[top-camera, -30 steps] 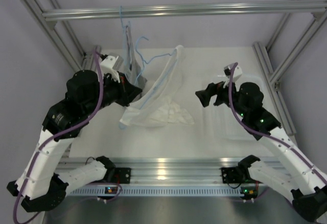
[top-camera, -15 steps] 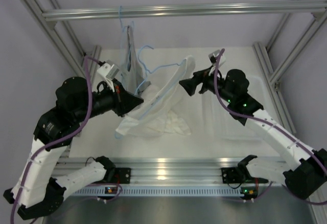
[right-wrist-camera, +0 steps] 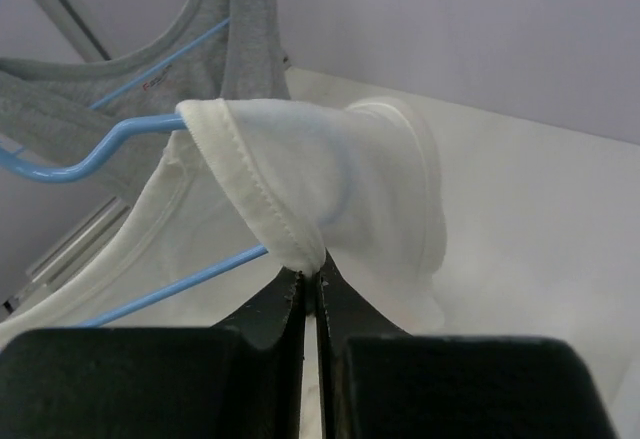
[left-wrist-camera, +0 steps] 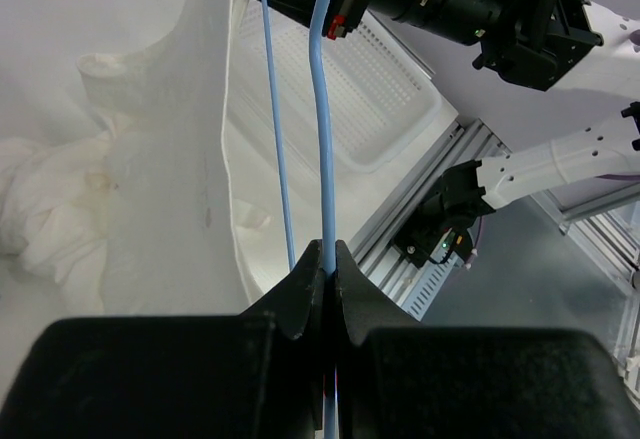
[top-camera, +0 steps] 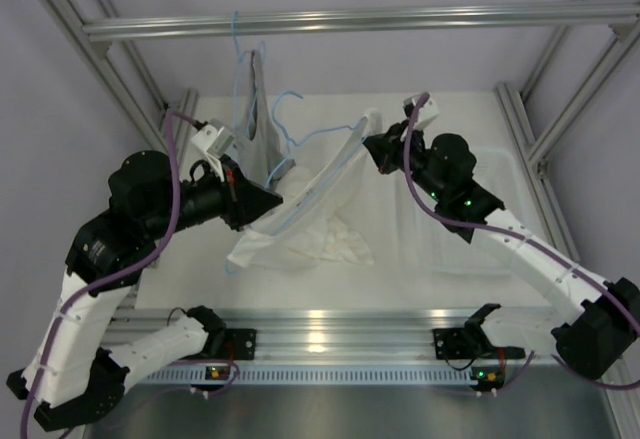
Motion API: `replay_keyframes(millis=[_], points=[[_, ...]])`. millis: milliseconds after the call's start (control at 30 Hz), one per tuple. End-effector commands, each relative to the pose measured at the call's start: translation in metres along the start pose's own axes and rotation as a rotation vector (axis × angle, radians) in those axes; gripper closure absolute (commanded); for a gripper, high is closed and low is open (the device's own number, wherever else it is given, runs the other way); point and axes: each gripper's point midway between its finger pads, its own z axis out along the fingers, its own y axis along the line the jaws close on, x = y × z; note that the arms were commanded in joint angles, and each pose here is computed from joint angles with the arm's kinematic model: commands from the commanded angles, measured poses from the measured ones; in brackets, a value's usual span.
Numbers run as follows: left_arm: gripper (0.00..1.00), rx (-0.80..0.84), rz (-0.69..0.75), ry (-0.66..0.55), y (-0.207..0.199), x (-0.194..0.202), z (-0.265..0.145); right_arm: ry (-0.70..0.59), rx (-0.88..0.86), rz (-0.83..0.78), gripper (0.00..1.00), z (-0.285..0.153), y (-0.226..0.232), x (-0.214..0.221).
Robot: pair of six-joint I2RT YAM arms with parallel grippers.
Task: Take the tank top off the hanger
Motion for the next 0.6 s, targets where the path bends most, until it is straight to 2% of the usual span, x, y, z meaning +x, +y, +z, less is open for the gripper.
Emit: replay_keyframes(millis=[0, 100, 233, 367, 567], points=[[1.00, 0.064, 0.036, -0.091, -0.017, -0.022, -0.007, -0.159, 0.056, -0.005, 1.00, -0.001, -0.002, -0.043], [1.00, 0.001, 0.042, -0.103, -0.005, -0.023, -0.008, -0.190, 0.096, 0.015, 1.00, -0.010, -0.008, -0.052], [1.00, -0.088, 0.052, -0.086, 0.012, -0.020, -0.005, -0.231, 0.245, 0.061, 1.00, -0.023, -0.031, -0.067], [1.00, -0.036, 0.060, -0.073, 0.003, -0.020, -0.005, -0.142, 0.368, 0.048, 1.00, -0.008, -0.053, -0.062], [1.00, -0.008, 0.083, -0.104, -0.007, -0.029, -0.014, -0.048, 0.316, 0.077, 1.00, 0.024, -0.048, -0.042]])
